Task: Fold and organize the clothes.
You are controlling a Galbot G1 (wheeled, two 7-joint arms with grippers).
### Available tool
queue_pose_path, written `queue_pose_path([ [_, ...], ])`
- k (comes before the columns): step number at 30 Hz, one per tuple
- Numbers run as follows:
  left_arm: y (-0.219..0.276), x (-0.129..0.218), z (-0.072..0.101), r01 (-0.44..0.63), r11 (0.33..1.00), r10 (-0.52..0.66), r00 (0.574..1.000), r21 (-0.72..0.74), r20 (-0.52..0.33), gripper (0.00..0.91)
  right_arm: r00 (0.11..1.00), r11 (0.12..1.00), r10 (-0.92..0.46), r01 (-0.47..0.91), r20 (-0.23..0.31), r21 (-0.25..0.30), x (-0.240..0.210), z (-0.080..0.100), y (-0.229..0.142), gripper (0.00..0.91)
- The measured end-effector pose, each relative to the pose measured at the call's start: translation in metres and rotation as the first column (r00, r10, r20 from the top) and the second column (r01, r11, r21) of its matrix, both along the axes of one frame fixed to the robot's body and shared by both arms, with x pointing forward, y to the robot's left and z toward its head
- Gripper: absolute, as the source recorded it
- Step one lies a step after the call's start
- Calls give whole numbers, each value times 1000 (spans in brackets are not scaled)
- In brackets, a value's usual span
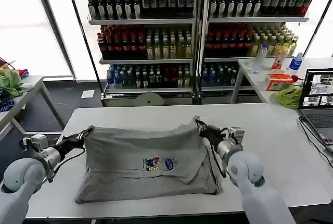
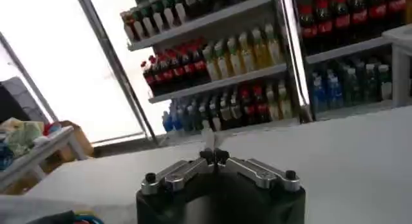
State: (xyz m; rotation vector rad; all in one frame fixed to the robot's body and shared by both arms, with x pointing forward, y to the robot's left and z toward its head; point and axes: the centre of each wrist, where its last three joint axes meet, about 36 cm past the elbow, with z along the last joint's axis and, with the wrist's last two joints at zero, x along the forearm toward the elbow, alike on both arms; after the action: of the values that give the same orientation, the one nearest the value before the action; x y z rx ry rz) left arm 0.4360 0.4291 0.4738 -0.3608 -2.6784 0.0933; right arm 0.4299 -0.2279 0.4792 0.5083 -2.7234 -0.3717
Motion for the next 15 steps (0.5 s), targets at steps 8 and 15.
queue_pose_path([
  [8,-9,-39,-2,17,999,-16,999,27,-29,10,999,1000,14,-14,-47,-15,-54,-8,-8,0],
  [15,-17,-74,-17,28,998,-24,996,54,-85,111,992,999,26,-32,-125,-42,-91,-27,-8,746],
])
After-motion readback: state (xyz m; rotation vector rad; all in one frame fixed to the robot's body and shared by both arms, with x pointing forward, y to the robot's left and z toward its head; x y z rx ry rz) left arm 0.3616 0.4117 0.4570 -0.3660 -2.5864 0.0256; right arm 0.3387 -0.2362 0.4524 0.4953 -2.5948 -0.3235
